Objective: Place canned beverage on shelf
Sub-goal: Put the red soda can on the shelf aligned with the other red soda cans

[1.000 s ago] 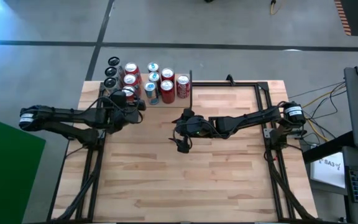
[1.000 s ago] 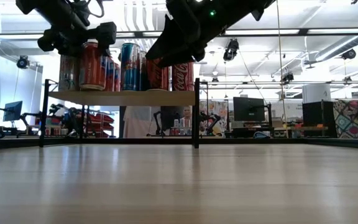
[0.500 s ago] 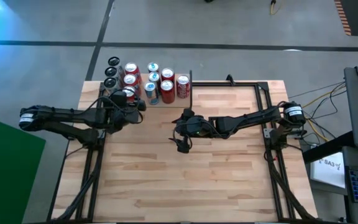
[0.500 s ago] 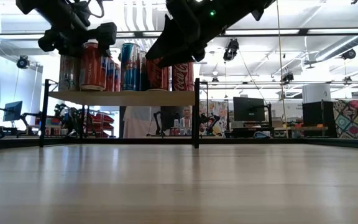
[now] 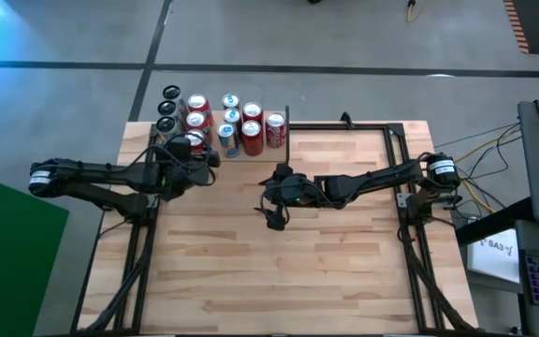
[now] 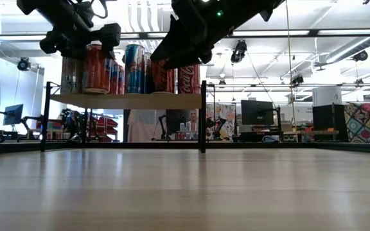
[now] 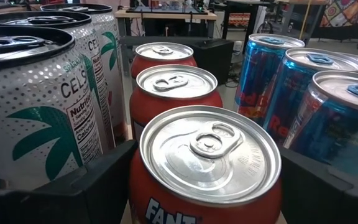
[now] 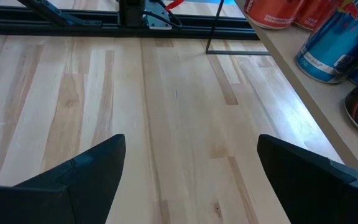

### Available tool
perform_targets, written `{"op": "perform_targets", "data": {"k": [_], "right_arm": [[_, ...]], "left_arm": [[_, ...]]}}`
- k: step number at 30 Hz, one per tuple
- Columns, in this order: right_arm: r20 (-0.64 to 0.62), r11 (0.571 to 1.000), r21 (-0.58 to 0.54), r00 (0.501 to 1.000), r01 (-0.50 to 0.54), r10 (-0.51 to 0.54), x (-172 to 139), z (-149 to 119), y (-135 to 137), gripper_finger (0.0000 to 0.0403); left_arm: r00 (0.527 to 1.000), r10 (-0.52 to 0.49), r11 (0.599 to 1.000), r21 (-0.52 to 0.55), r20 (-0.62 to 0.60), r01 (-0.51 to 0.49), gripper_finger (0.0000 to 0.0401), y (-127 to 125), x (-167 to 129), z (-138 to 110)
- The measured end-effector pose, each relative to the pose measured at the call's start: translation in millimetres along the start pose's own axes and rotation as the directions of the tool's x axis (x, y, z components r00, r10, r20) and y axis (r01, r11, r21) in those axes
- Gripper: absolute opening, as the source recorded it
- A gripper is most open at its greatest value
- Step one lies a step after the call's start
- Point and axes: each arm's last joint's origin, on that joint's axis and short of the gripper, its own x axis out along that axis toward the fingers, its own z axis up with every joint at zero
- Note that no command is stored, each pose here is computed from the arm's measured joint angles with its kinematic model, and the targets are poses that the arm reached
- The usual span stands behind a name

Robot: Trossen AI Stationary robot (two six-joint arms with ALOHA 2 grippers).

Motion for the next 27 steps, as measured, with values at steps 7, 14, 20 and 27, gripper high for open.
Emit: {"op": "perform_targets", "data": {"k": [7,14,20,27], "right_arm": [[0.0,1.0,0.0,1.0,0.0,0.0,0.0,0.0,0.0,0.0354],[-0.001,1.0,-0.001,1.0,0.0,0.0,0.1,-0.2,0.0,0.0354],[-0.002,1.0,0.0,1.0,0.0,0.0,0.1,-0.2,0.0,0.0354],[-0.005,1.0,-0.001,1.0,0.0,0.0,0.0,-0.5,0.0,0.0354]], "left_arm": [[1.0,0.001,1.0,-0.001,0.0,-0.001,0.0315,0.0,0.1,0.1],[1.0,0.001,1.0,0.003,0.0,-0.001,0.0315,-0.8,0.4,-0.8],[1.0,0.018,1.0,0.026,0.007,-0.018,0.0315,-5.9,3.0,-6.3],[1.0,0.016,0.999,0.036,-0.004,-0.015,0.0332,-6.8,4.3,-7.9]]}}
